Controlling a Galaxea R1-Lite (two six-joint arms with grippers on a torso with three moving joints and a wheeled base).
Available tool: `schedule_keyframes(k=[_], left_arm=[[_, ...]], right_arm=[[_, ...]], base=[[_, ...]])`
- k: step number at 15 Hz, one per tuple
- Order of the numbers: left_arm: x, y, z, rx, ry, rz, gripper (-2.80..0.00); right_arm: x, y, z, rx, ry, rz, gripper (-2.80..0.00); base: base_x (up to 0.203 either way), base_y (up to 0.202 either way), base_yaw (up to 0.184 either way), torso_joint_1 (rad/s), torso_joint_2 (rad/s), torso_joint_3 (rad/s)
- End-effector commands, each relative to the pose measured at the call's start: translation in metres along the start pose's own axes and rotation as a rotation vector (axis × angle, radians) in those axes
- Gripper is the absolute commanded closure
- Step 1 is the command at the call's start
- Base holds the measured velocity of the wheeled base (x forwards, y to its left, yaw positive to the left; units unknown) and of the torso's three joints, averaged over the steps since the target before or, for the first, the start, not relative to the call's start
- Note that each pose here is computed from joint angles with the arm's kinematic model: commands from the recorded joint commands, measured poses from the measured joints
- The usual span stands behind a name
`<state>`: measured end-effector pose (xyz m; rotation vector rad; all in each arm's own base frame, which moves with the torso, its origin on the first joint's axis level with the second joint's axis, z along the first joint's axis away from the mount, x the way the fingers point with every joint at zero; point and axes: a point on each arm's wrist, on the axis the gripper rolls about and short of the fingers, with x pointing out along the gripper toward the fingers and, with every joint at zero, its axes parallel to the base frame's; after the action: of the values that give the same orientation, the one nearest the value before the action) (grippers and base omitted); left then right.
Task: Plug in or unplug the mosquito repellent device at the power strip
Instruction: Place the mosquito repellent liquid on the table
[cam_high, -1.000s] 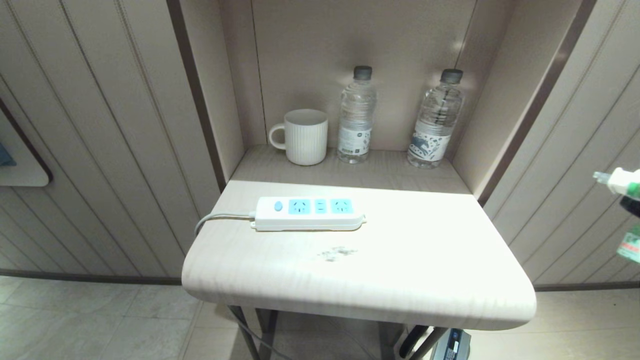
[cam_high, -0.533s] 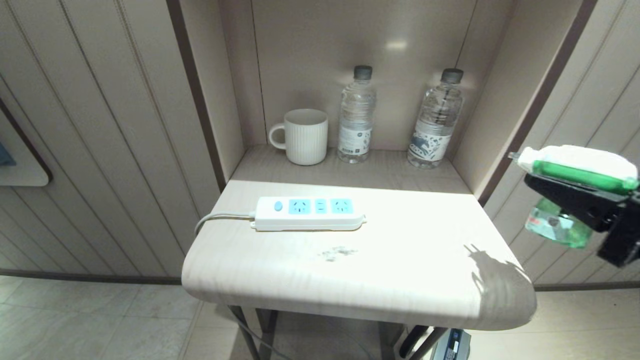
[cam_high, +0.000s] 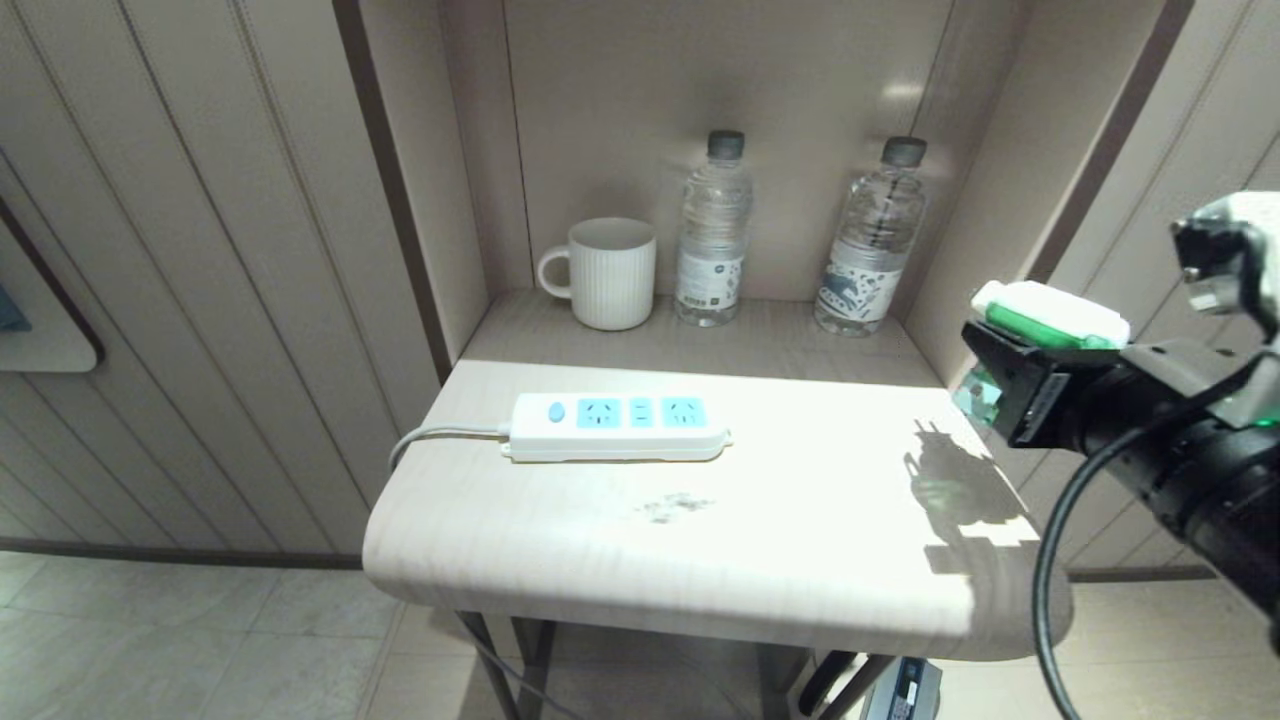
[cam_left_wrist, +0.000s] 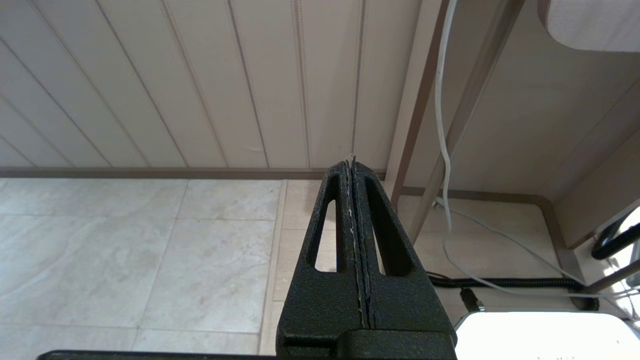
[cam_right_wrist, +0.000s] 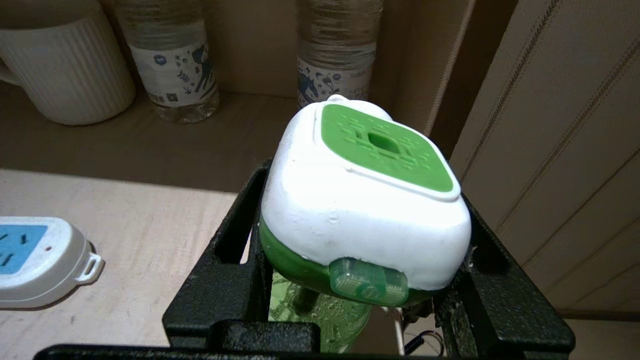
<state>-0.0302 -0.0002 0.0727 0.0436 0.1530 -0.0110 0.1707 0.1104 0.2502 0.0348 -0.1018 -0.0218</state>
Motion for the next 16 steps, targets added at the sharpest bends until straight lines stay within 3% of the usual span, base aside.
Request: schedule_keyframes(k=[1, 7, 10, 16], left_arm=[[0.0, 0.0, 0.0, 0.0, 0.002, 0.0, 0.0], [0.0, 0.0, 0.0, 0.0, 0.002, 0.0, 0.0], [0.0, 0.0, 0.0, 0.0, 0.002, 0.0, 0.0], [0.0, 0.0, 0.0, 0.0, 0.002, 0.0, 0.0]], right_arm=[[0.014, 0.012, -0.021, -0.048, 0.036, -0.007, 0.0], [0.045, 0.037, -0.044, -0.114, 0.067, -0.046, 0.0], [0.041, 0.058, -0.044, -0.108, 0.063, -0.03, 0.0], [0.051, 0.073, -0.056, -0.1, 0.049, -0.104, 0.0]], base=[[0.0, 0.0, 0.0, 0.0, 0.0, 0.0], [0.0, 0.0, 0.0, 0.0, 0.0, 0.0], [0.0, 0.0, 0.0, 0.0, 0.0, 0.0], [0.0, 0.0, 0.0, 0.0, 0.0, 0.0]])
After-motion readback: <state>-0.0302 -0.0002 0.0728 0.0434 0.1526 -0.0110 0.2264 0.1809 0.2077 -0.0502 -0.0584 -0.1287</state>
